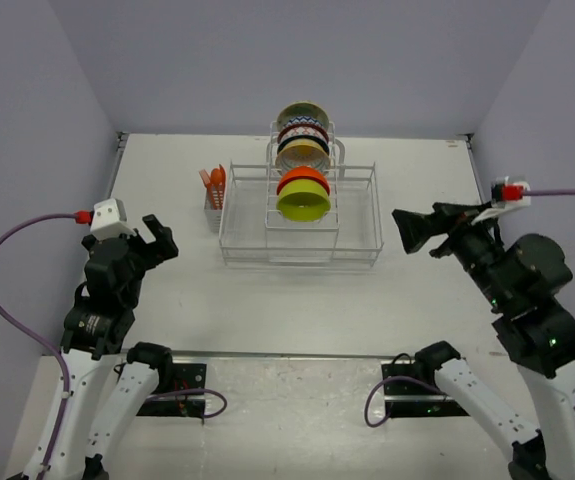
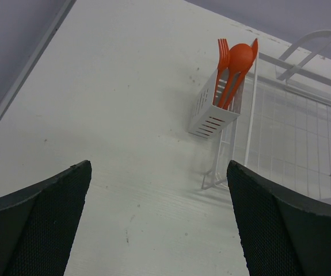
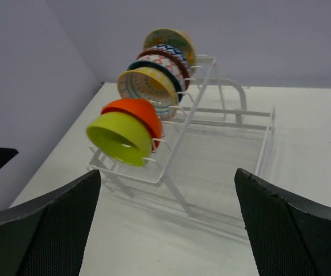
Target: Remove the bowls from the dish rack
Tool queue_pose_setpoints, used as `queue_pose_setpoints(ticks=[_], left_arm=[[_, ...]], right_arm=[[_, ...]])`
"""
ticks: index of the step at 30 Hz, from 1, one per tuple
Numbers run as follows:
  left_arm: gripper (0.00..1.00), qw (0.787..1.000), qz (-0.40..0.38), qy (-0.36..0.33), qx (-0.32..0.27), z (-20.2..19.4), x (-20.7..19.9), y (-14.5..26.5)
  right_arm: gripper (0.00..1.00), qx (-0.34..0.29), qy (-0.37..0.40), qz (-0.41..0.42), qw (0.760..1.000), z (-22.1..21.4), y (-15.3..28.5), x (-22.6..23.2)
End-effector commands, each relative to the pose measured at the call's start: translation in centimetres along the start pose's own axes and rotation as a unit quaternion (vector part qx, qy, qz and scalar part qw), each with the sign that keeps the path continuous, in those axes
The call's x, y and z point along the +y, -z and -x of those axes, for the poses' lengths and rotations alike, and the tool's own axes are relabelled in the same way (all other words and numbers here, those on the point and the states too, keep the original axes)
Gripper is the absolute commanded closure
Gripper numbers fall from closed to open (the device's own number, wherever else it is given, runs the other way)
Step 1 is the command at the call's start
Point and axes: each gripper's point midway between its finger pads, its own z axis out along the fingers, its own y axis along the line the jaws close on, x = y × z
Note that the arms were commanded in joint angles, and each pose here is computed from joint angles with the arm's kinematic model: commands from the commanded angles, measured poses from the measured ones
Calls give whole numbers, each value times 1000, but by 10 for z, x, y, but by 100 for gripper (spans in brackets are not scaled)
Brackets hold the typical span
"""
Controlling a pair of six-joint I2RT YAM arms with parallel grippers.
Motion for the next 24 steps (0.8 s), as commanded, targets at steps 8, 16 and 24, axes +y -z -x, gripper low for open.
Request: queue_pose_setpoints(ticks=[8, 16, 24], left_arm=[[0, 1000, -15, 7, -7, 3, -6, -3], [0, 1000, -19, 10, -18, 6, -6, 3], [0, 1000, -17, 10, -20, 7, -6, 3]], right_arm=[[1, 93, 360, -184, 910, -1, -46, 22], [6, 58, 437, -44, 896, -19, -64, 88], [24, 78, 495, 46, 864, -68, -81, 111]])
